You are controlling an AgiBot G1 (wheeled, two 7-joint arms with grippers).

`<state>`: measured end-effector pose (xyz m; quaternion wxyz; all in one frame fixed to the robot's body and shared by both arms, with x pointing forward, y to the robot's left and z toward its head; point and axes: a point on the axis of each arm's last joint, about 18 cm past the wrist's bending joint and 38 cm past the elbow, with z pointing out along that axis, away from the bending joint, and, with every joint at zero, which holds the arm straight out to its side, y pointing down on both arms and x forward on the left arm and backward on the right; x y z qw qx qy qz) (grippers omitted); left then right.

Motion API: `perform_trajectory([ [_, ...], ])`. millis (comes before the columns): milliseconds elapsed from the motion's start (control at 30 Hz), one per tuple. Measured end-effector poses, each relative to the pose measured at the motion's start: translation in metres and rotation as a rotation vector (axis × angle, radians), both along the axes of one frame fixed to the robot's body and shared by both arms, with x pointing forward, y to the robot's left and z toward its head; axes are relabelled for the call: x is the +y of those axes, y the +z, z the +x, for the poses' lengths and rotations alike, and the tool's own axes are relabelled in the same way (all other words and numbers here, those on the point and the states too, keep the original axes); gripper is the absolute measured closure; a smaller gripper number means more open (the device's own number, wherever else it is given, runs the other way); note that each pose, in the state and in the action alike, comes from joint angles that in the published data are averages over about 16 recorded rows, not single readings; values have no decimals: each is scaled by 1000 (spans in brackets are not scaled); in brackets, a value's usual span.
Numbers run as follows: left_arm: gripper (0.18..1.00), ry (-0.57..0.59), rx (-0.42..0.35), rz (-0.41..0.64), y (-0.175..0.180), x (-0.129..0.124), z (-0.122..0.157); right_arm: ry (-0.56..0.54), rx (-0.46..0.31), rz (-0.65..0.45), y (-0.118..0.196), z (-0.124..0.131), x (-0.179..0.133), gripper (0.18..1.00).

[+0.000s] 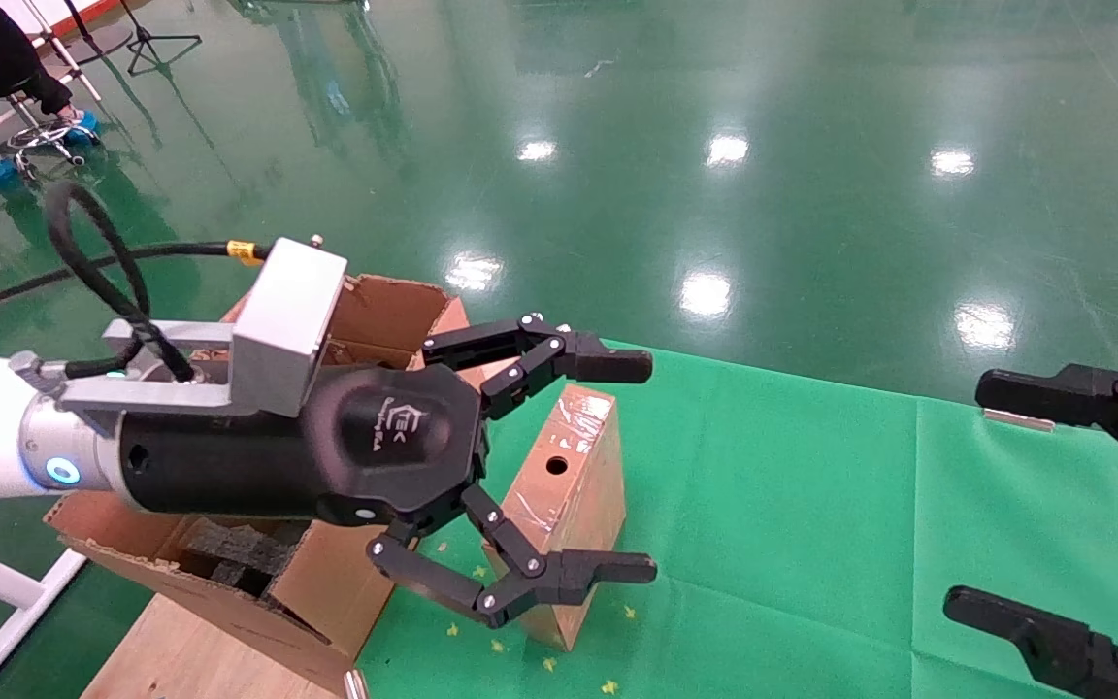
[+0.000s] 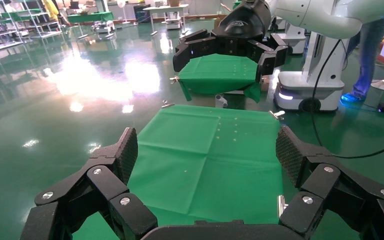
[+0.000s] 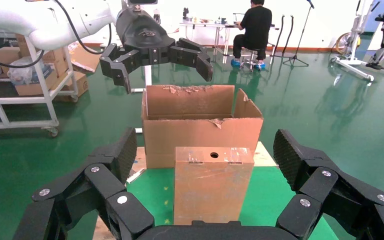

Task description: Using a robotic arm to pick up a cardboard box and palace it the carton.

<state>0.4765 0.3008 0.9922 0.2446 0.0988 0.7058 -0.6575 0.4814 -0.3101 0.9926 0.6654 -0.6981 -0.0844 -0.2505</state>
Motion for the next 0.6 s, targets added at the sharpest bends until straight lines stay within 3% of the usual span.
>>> perform_trajectory([
  [600, 183, 0, 0, 0, 0, 0, 0, 0, 0, 0, 0, 0, 0, 178],
])
